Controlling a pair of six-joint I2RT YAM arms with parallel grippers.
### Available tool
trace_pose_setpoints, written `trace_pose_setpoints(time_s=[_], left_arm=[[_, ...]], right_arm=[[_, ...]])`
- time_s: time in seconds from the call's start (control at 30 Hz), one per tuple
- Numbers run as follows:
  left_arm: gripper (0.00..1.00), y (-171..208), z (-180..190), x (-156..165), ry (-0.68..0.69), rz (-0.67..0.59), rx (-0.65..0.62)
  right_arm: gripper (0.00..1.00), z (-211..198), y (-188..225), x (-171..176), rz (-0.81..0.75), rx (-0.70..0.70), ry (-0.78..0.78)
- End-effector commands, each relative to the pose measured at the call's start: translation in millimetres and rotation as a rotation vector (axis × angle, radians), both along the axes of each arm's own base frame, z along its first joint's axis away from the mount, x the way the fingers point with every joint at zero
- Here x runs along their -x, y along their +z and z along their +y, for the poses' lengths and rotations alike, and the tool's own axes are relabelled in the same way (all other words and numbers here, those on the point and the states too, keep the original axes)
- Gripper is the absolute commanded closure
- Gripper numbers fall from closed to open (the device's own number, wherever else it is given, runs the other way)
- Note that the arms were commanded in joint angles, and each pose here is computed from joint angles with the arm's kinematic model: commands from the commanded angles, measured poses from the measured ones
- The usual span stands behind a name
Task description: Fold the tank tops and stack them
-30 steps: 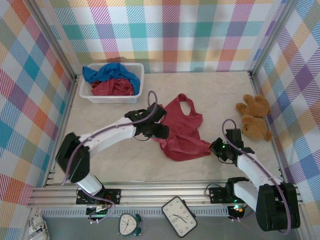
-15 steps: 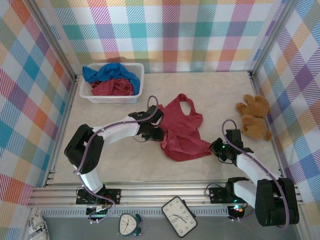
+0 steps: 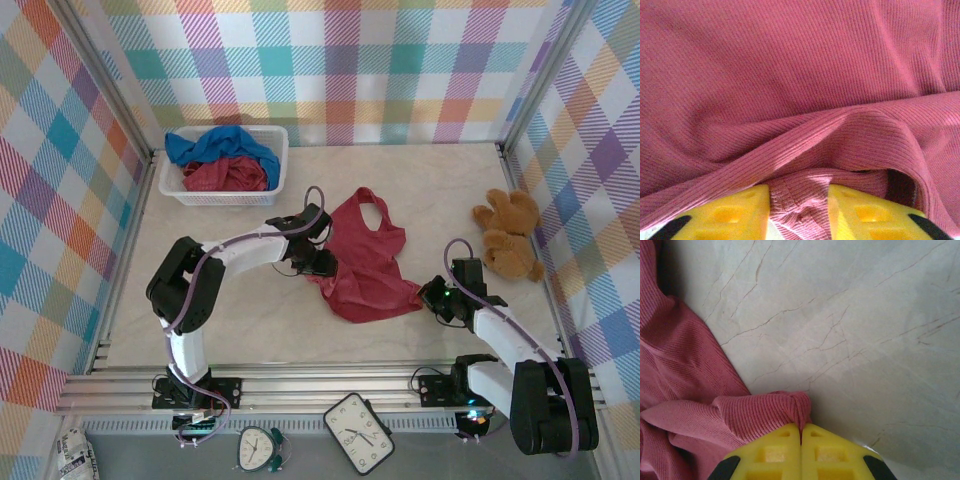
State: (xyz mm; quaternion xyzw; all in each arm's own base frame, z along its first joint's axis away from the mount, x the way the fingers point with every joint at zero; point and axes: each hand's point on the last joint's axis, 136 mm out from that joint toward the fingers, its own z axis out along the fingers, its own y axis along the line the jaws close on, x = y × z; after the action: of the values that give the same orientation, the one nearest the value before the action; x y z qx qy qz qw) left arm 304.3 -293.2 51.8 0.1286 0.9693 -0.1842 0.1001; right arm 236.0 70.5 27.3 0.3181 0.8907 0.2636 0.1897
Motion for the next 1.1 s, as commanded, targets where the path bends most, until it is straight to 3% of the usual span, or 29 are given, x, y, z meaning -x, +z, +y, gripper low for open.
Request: trace_pose_setpoints(time_s=[0.0, 0.2, 0.3, 0.5, 0.8, 1.07], left_arm=[[0.72, 12, -9, -6, -0.028, -0.018, 0.05], [0.95, 18, -7, -3, -0.037, -0.02, 0.055], [1.0, 26, -6, 1, -0.044, -0.016, 0.066], [1.0, 56, 0, 9, -0.035, -0.05, 0.095], [1.0, 67, 46, 35, 0.06, -0.058, -0.013], [1.0, 24, 102, 80, 0.216, 0.009, -0.124]], right_arm=[[1.0, 0, 6, -3, -0.025, 0.001, 0.014], [1.0, 1, 7, -4, -0.03, 0.001, 0.024], [1.0, 0, 12, -5, -0.04, 0.011, 0.032], [1.0, -1, 19, -8, -0.059, 0.026, 0.04], [1.0, -1, 32, -16, -0.104, 0.054, 0.08], [1.0, 8, 30, -10, -0.087, 0.011, 0.119]])
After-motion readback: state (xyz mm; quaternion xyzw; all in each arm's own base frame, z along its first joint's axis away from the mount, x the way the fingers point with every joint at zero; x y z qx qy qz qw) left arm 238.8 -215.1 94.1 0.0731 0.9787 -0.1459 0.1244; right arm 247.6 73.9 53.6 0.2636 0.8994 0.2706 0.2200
